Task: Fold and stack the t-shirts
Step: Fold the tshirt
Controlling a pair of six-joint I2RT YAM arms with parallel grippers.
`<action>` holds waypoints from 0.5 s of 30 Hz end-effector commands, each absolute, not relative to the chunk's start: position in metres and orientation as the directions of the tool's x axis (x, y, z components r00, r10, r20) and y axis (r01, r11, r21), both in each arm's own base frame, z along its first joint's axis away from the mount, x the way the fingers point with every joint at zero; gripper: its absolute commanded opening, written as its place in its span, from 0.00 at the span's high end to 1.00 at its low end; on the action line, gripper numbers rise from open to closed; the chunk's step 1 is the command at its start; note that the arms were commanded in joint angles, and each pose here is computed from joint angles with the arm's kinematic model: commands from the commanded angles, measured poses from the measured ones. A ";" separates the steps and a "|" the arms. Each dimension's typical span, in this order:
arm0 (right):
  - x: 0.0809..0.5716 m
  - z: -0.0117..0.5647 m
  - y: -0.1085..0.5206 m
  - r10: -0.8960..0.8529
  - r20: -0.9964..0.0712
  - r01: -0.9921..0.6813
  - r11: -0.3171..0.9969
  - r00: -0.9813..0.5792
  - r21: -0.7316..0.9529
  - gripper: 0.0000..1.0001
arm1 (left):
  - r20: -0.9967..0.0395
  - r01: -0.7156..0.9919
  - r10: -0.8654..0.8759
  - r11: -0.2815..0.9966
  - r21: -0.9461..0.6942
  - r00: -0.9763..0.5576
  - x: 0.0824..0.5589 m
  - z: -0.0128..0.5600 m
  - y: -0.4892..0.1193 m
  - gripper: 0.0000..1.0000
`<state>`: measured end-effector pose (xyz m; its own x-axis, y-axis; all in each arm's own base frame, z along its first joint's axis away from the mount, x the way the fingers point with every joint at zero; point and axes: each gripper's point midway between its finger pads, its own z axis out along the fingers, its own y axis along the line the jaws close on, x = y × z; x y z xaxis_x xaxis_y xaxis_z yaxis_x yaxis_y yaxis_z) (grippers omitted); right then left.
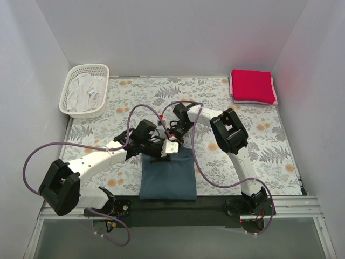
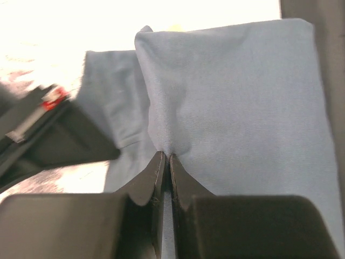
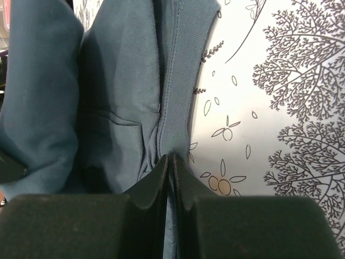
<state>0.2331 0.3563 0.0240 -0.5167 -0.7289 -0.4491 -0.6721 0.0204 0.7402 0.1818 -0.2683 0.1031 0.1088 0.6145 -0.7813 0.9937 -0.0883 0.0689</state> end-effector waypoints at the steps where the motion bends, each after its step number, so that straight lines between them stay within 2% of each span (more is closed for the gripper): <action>1: 0.227 -0.003 0.345 -0.769 -0.411 -0.681 0.043 -0.490 0.731 0.87 | -0.775 0.987 0.614 -0.044 0.154 0.148 0.214 0.112 -0.266 1.00; 7: 0.224 -0.001 0.344 -0.768 -0.411 -0.676 0.038 -0.490 0.736 0.87 | -0.775 0.974 0.609 0.012 0.224 0.171 0.260 0.117 -0.261 1.00; 15: 0.223 0.000 0.345 -0.765 -0.414 -0.672 0.033 -0.493 0.740 0.87 | -0.775 0.962 0.595 0.012 0.273 0.213 0.278 0.115 -0.263 1.00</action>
<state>0.2282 0.3552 0.0240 -0.5271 -0.7263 -0.4411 -0.6534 0.0146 0.7569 0.2562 -0.2530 0.0904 0.1046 0.6405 -0.7608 0.9883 0.0183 0.1513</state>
